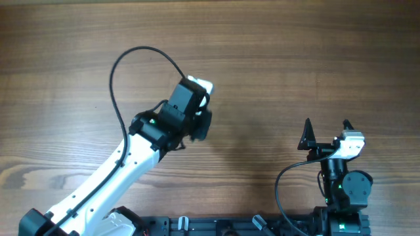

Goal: Untangle cables
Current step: 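Lift the cable coil with the left gripper and raise it up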

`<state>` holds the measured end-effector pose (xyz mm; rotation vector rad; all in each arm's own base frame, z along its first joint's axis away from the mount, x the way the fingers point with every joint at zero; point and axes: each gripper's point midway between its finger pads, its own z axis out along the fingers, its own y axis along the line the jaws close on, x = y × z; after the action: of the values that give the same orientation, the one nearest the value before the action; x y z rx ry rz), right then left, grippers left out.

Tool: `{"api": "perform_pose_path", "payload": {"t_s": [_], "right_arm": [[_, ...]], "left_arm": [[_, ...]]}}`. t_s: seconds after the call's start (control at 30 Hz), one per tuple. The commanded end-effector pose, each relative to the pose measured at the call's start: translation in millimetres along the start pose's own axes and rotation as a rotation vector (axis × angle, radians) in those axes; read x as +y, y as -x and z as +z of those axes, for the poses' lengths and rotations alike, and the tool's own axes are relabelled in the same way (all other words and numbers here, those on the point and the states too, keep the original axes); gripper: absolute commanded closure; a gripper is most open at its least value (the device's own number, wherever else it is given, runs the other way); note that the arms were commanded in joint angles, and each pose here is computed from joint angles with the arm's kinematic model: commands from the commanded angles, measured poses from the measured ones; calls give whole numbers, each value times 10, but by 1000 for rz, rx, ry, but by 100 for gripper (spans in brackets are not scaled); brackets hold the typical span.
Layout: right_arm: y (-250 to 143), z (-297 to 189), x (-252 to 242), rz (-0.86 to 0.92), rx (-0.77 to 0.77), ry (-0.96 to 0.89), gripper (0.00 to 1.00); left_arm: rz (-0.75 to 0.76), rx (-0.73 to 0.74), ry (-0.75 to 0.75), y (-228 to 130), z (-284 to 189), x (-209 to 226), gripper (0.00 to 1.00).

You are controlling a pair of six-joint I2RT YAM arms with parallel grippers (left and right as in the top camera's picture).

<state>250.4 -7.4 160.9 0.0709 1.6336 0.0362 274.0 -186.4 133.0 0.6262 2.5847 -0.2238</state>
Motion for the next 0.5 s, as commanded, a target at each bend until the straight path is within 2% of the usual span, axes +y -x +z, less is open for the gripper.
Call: {"api": "perform_pose_path", "payload": {"t_s": [0.0, 0.13, 0.3, 0.47], "right_arm": [[-18, 3, 39, -12, 5, 21, 0], [-18, 3, 39, -12, 5, 21, 0], [-18, 3, 39, -12, 5, 21, 0], [-19, 3, 40, -12, 5, 21, 0]], "left_arm": [[214, 117, -27, -294, 139, -19, 96], [271, 151, -112, -400, 216, -168, 96], [305, 85, -127, -280, 168, -294, 96], [337, 69, -143, -326, -10, -391, 96]]}}
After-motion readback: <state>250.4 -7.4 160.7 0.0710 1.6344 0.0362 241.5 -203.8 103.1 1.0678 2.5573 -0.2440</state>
